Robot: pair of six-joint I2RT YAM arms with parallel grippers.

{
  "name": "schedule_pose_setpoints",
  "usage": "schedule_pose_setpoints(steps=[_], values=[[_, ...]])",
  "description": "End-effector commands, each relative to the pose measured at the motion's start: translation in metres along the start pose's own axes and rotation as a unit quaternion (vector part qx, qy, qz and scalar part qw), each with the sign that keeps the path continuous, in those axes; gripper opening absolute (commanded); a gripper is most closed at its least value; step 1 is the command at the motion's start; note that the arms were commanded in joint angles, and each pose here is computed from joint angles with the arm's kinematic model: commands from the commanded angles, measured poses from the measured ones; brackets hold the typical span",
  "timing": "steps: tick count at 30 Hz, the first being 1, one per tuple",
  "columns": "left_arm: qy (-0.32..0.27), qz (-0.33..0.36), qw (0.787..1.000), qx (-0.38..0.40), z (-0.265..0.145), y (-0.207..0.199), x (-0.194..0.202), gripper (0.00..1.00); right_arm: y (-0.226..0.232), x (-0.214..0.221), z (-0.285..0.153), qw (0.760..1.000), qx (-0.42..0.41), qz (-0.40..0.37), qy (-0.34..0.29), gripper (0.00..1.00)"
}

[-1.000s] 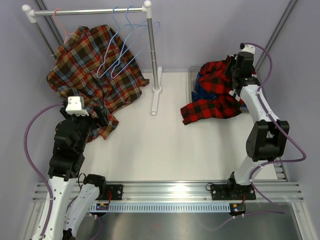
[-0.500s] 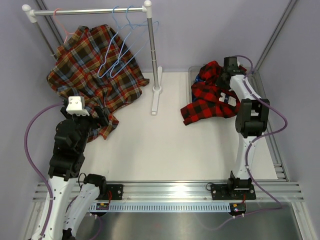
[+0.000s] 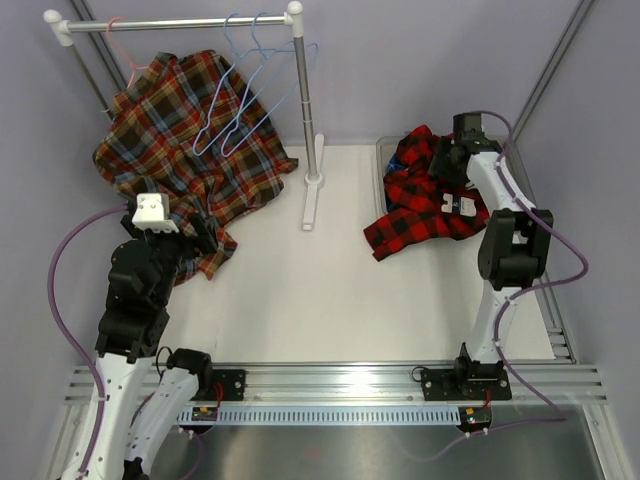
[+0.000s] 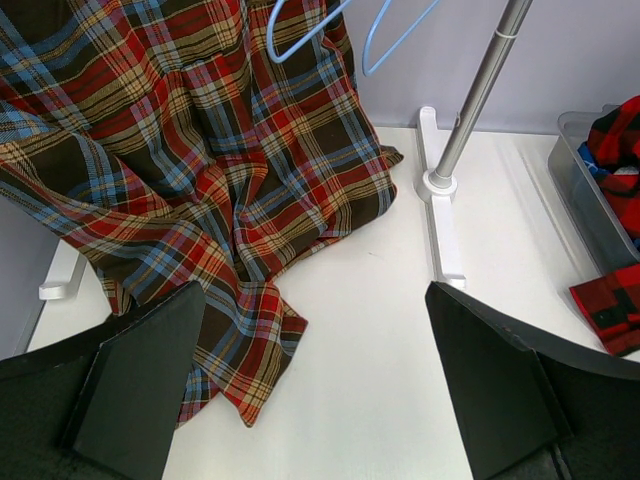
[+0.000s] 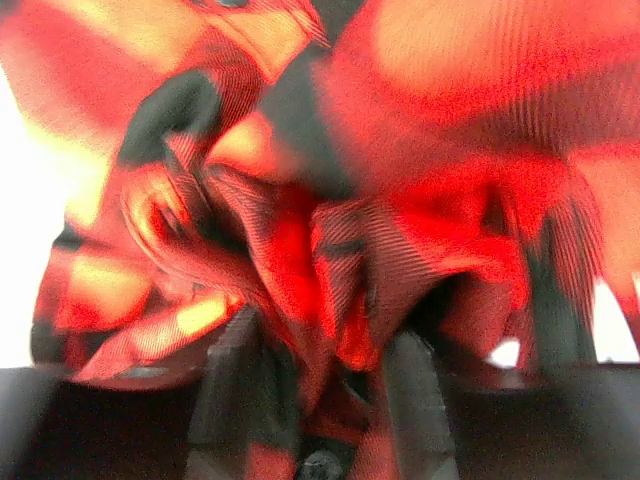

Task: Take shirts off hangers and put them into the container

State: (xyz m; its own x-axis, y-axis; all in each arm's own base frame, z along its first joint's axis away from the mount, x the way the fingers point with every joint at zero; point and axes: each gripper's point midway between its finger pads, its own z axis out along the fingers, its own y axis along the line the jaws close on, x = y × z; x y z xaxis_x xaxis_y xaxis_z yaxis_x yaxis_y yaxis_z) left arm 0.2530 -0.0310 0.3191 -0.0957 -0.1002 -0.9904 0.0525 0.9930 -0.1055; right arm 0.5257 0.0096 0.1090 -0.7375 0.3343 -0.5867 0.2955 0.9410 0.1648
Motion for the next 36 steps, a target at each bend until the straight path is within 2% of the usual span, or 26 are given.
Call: schedule_pose_setpoints(steps=[1,2,3,4,7,8,10,11,13,14,16,17,18,20,25,27,36], values=[[-0.030,-0.008,0.999,0.011,-0.001,-0.005,-0.014,0.99,0.021,-0.057,-0.102,0.992,-0.048,-0.027,-0.113,0.62],[-0.029,-0.008,0.999,0.011,-0.001,-0.005,-0.013,0.99,0.022,-0.066,-0.125,0.988,-0.051,-0.033,-0.142,0.71],[-0.030,-0.008,0.999,0.011,-0.001,-0.005,-0.014,0.99,0.025,-0.067,-0.134,0.986,-0.052,-0.038,-0.154,0.71],[-0.032,-0.007,0.999,0.011,-0.002,-0.005,-0.015,0.99,0.027,-0.068,-0.144,0.984,-0.054,-0.043,-0.164,0.76],[-0.031,-0.006,0.999,0.011,-0.002,-0.005,-0.014,0.99,0.037,-0.060,-0.174,0.979,-0.059,-0.051,-0.190,0.83],[-0.033,-0.007,0.999,0.010,-0.003,-0.004,-0.015,0.99,0.035,-0.045,-0.170,0.981,-0.053,-0.047,-0.179,0.83],[-0.033,-0.007,0.999,0.009,-0.003,-0.004,-0.015,0.99,0.041,-0.037,-0.193,0.976,-0.071,-0.036,-0.204,0.84],[-0.035,-0.007,0.999,0.010,-0.003,-0.004,-0.015,0.99,0.045,-0.012,-0.181,0.979,-0.078,-0.024,-0.187,0.84],[-0.036,-0.007,0.999,0.010,-0.004,-0.004,-0.016,0.99,0.048,0.007,-0.197,0.974,-0.108,0.000,-0.201,0.84],[-0.036,-0.007,0.999,0.010,-0.004,-0.004,-0.016,0.99,0.050,0.040,-0.179,0.977,-0.123,0.017,-0.176,0.84],[-0.036,-0.007,0.999,0.010,-0.004,-0.004,-0.016,0.99,0.052,0.061,-0.191,0.969,-0.155,0.038,-0.190,0.84],[-0.036,-0.008,0.999,0.011,-0.004,-0.005,-0.016,0.99,0.047,0.097,-0.171,0.973,-0.159,0.045,-0.160,0.85],[-0.035,-0.008,0.999,0.011,-0.004,-0.005,-0.016,0.99,0.054,0.098,-0.183,0.963,-0.189,0.054,-0.187,0.85],[-0.035,-0.008,0.999,0.012,-0.003,-0.005,-0.016,0.99,0.051,0.127,-0.175,0.957,-0.217,0.080,-0.177,0.86],[-0.031,-0.007,0.999,0.010,-0.002,-0.005,-0.013,0.99,0.045,0.167,-0.153,0.945,-0.252,0.123,-0.168,0.87],[-0.030,-0.007,0.999,0.009,-0.001,-0.004,-0.013,0.99,0.050,0.164,-0.144,0.939,-0.261,0.135,-0.176,0.87],[-0.026,-0.004,1.000,0.003,0.001,-0.002,-0.010,0.99,0.074,0.181,-0.089,0.929,-0.302,0.163,-0.139,0.86]])
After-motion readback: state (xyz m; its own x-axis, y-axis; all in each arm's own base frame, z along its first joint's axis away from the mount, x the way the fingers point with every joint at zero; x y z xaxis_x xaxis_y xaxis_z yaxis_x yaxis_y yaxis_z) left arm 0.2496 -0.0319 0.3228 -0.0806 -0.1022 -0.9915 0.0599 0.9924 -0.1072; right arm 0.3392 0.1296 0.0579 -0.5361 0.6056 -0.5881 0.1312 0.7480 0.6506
